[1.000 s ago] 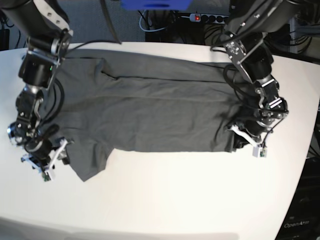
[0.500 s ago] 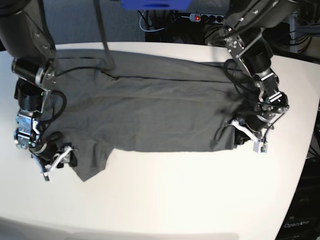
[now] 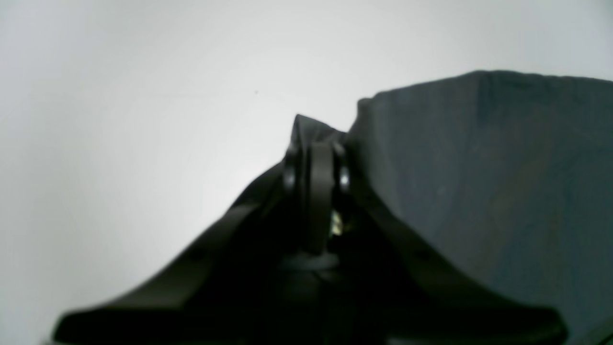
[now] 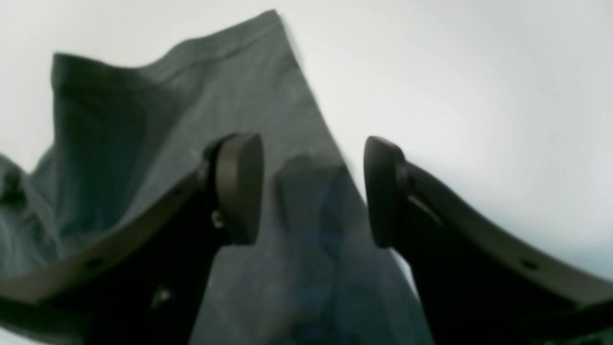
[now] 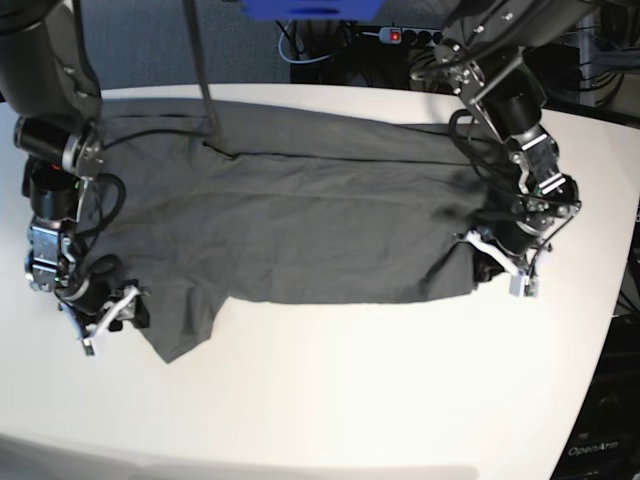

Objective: Fold the T-shirt properly
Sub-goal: 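Lift the hem with both grippers and fold it toward the folded edge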

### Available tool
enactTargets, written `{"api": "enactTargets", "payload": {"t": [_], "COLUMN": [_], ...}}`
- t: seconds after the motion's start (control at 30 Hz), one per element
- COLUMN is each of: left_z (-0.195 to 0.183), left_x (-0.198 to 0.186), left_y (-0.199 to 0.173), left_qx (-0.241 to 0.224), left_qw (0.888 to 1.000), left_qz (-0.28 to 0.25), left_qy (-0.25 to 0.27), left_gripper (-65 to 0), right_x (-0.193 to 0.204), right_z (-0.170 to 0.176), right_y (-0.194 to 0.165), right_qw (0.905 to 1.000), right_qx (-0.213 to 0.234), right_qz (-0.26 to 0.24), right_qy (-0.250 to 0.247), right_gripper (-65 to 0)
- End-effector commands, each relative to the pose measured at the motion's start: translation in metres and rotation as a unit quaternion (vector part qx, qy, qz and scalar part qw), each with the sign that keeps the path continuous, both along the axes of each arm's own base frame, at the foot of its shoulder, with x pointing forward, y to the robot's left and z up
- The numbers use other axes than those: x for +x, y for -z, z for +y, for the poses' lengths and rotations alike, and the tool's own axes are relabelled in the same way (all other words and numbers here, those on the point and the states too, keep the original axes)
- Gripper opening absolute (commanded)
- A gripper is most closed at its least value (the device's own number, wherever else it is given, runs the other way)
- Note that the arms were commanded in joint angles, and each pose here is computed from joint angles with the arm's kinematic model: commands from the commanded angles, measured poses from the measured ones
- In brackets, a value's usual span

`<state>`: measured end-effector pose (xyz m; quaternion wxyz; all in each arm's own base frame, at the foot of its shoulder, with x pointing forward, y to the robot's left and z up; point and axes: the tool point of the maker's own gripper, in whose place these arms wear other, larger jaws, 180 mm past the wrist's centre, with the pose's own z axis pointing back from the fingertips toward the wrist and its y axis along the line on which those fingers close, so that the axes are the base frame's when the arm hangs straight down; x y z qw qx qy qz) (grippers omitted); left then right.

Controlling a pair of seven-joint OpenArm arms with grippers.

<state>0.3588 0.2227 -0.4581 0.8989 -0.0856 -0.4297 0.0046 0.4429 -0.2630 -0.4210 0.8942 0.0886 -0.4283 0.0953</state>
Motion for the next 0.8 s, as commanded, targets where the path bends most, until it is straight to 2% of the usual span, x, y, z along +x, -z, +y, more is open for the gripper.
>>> {"api": "enactTargets", "payload": {"t": [0.0, 0.13, 0.77], "left_z": [0.017, 0.019, 0.024], "left_x": [-0.084, -0.093, -0.109], "left_y": [0.068, 0.072, 0.078], "left_qx": [0.083, 0.084, 0.08], "left_qw": [0.972, 0.97, 0.968], "left_qz": [0.217, 0.225, 0.236], "left_qy": [0.028, 0.028, 0.018], "left_gripper": [-62.5, -62.5, -62.5], "right_x": [0.017, 0.013, 0.006], "right_z": [-0.01, -0.003, -0.012], "right_y": [-0.026, -0.019, -0.014], "right_qw": [0.9993, 0.9992, 0.9991], "right_qx": [-0.007, -0.024, -0.032], "right_qz": [-0.036, -0.022, -0.015], "right_qy": [0.0, -0.024, -0.022], "right_gripper": [-31.3, -31.3, -31.2]}}
